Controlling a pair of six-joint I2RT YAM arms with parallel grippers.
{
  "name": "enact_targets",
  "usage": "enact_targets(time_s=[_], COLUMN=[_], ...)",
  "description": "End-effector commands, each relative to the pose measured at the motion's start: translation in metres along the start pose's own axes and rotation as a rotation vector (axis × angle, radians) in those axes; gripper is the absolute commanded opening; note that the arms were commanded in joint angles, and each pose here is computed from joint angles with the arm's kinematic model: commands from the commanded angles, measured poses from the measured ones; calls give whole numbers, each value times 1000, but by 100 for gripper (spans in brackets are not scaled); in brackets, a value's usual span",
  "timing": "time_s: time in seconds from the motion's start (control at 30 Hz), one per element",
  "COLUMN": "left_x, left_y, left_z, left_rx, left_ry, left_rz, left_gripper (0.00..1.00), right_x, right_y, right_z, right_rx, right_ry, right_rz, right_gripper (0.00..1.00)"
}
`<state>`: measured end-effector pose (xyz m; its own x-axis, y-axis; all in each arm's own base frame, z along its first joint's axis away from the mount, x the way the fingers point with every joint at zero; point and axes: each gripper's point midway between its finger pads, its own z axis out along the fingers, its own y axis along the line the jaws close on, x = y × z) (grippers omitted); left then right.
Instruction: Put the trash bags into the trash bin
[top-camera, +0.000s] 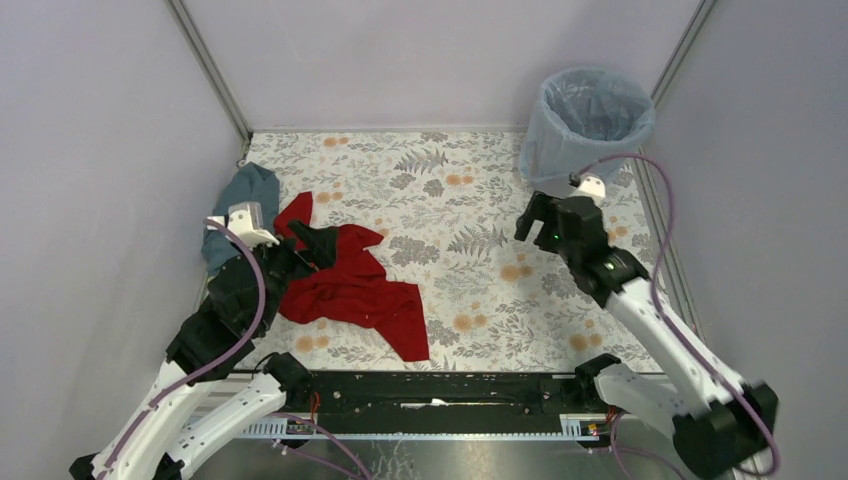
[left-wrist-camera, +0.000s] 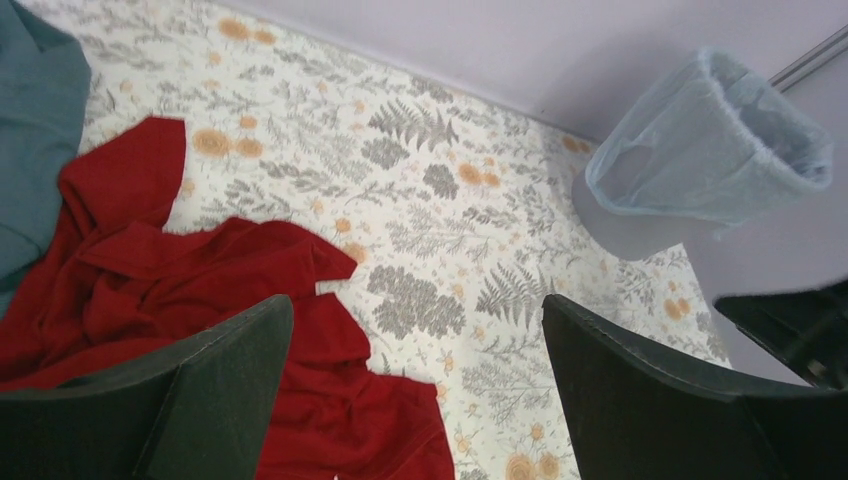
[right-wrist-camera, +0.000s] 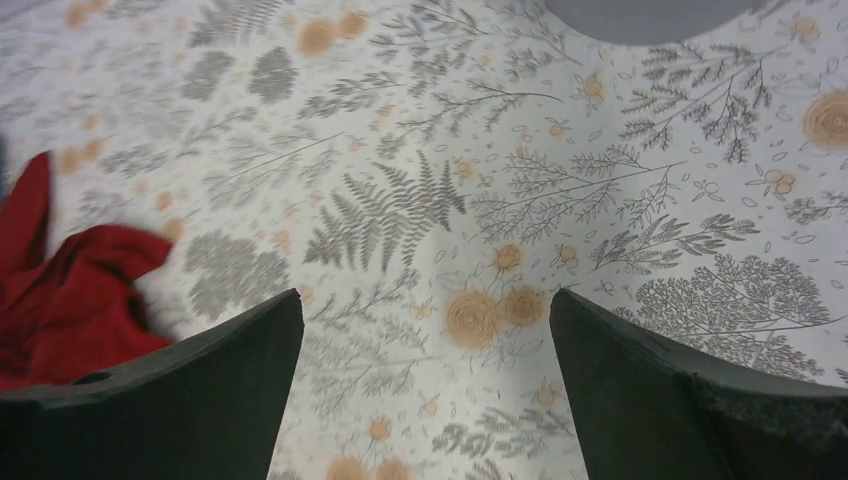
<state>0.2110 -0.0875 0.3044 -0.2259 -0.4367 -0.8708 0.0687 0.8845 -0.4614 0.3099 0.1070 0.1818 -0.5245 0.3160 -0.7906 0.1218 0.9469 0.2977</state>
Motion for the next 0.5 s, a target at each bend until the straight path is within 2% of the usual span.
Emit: enact_targets(time_s=[0.0, 0.2, 0.33, 0.47], left_x=[-60, -108, -129, -142], left_y=[-21, -35, -45, -49], left_z=[-10, -25, -35, -40], left_rx=[33, 31, 64, 68], left_ry=[-125, -184, -217, -239], left_rz=[14, 39, 2, -12], left_gripper=[99, 99, 99, 99], right_x=[-25, -100, -131, -149], right_y=[8, 21, 13, 20], right_z=[-75, -175, -209, -235], right_rx=[-162, -298, -262, -327], right_ry=[-58, -286, -369, -449], right_rz=[-79, -129, -120, -109], right_gripper=[100, 100, 100, 100])
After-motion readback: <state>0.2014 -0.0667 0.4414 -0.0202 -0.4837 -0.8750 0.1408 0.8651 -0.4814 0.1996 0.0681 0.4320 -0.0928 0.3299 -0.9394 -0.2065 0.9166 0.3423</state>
